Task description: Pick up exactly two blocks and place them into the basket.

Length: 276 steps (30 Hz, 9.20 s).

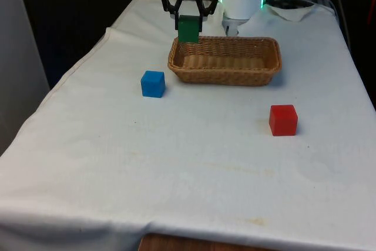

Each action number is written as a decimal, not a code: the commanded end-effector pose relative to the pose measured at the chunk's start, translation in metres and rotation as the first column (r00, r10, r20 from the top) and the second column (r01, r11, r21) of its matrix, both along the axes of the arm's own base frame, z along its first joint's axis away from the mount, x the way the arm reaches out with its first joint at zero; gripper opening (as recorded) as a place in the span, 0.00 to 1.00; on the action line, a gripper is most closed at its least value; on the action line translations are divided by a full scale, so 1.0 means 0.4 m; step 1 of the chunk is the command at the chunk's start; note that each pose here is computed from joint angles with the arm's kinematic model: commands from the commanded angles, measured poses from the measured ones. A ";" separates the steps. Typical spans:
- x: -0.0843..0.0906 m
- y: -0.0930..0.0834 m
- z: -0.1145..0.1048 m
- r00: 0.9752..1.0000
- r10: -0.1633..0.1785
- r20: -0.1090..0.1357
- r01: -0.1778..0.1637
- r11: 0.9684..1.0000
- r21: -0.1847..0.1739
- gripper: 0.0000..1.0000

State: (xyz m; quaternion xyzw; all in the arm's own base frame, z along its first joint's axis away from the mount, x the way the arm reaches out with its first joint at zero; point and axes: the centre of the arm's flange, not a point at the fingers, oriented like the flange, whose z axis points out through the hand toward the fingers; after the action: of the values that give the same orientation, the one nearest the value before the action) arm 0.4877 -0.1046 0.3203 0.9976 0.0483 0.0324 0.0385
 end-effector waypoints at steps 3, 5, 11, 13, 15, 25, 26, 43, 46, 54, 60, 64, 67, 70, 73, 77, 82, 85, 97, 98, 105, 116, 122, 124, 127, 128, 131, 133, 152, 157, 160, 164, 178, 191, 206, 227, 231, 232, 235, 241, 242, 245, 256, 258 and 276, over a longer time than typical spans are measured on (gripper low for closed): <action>-0.024 -0.008 -0.013 1.000 -0.004 0.007 0.004 1.000 -0.017 0.03; -0.031 -0.004 -0.017 1.000 -0.001 -0.004 0.001 1.000 -0.001 0.03; -0.072 0.009 -0.052 1.000 -0.013 0.000 0.013 1.000 -0.004 0.03; -0.084 0.018 -0.070 1.000 -0.015 0.000 0.015 1.000 0.000 0.03; -0.095 0.028 -0.089 1.000 -0.017 0.002 0.017 1.000 0.002 0.03; -0.129 0.083 -0.169 0.999 -0.042 -0.003 0.042 0.999 0.009 0.03; -0.132 0.088 -0.178 0.999 -0.045 -0.004 0.045 0.999 0.008 0.03; -0.136 0.097 -0.215 0.999 -0.053 -0.014 0.053 0.999 0.002 0.32; -0.135 0.097 -0.215 0.999 -0.052 -0.015 0.052 0.999 0.000 0.61; -0.134 0.096 -0.214 0.999 -0.052 -0.014 0.052 0.999 -0.001 1.00; -0.125 0.100 -0.199 0.998 -0.056 -0.011 0.056 0.998 -0.001 1.00; -0.105 0.119 -0.163 0.998 -0.061 0.003 0.061 0.998 0.001 1.00; -0.091 0.137 -0.135 0.998 -0.060 0.010 0.060 0.998 0.004 1.00; -0.076 0.158 -0.108 0.998 -0.057 0.014 0.057 0.998 0.006 1.00; -0.060 0.179 -0.084 0.998 -0.055 0.020 0.055 0.998 0.009 1.00; -0.037 0.204 -0.061 0.998 -0.053 0.022 0.053 0.999 0.012 1.00; -0.006 0.230 -0.045 0.998 -0.050 0.024 0.050 0.999 0.012 1.00; 0.013 0.238 -0.037 0.998 -0.044 0.035 0.044 0.999 0.006 1.00; 0.122 0.296 -0.024 0.998 -0.031 0.046 0.031 1.000 0.002 1.00; 0.130 0.298 -0.023 0.998 -0.031 0.047 0.031 1.000 0.002 1.00; 0.188 0.330 -0.020 0.998 -0.021 0.058 0.021 1.000 -0.003 1.00; 0.277 0.398 -0.021 0.997 -0.003 0.076 0.003 1.000 0.001 1.00; 0.307 0.440 -0.027 0.997 0.003 0.082 -0.004 1.000 0.006 1.00; 0.317 0.457 -0.030 0.996 0.006 0.083 -0.007 1.000 0.006 1.00; 0.333 0.488 -0.041 0.996 0.008 0.085 -0.009 1.000 0.006 1.00; 0.336 0.500 -0.043 0.996 0.011 0.086 -0.012 1.000 0.007 1.00; 0.342 0.514 -0.049 0.996 0.015 0.092 -0.016 1.000 0.011 1.00; 0.350 0.545 -0.067 0.996 0.016 0.086 -0.017 1.000 0.010 1.00; 0.390 0.627 -0.201 0.997 0.048 0.053 -0.049 0.999 0.021 1.00; 0.393 0.601 -0.237 0.997 0.071 0.034 -0.071 0.997 -0.005 1.00; 0.394 0.600 -0.247 0.996 0.078 0.030 -0.078 0.997 -0.011 1.00; 0.398 0.600 -0.274 0.995 0.099 0.019 -0.098 0.995 -0.026 1.00; 0.413 0.637 -0.322 0.994 0.109 0.012 -0.109 0.994 -0.017 1.00; 0.413 0.613 -0.386 0.997 0.076 -0.020 -0.076 0.997 -0.019 1.00; 0.410 0.611 -0.388 0.997 0.071 -0.022 -0.072 0.997 -0.026 0.01; 0.355 0.604 -0.234 1.000 0.024 -0.016 -0.024 1.000 -0.004 0.01; 0.333 0.597 -0.191 1.000 0.022 -0.012 -0.022 1.000 0.003 0.01; 0.327 0.597 -0.182 1.000 0.023 -0.011 -0.023 1.000 0.004 0.01; 0.316 0.592 -0.170 1.000 0.021 -0.010 -0.021 1.000 0.006 0.01; 0.282 0.577 -0.137 1.000 0.021 -0.010 -0.021 1.000 0.011 0.01; 0.268 0.570 -0.122 1.000 0.023 -0.002 -0.023 1.000 0.009 0.01; 0.247 0.560 -0.105 1.000 0.025 0.001 -0.025 1.000 0.010 0.01; 0.170 0.504 -0.049 0.999 0.035 0.012 -0.035 0.999 -0.005 0.01; 0.159 0.493 -0.044 0.999 0.038 0.014 -0.038 0.999 -0.007 0.01; 0.035 0.421 -0.040 0.999 0.042 0.012 -0.043 0.999 0.007 0.01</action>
State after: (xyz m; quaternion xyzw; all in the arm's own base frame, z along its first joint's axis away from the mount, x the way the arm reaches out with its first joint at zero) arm 0.5035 0.0652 0.3036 0.9966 0.0683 0.0346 0.0316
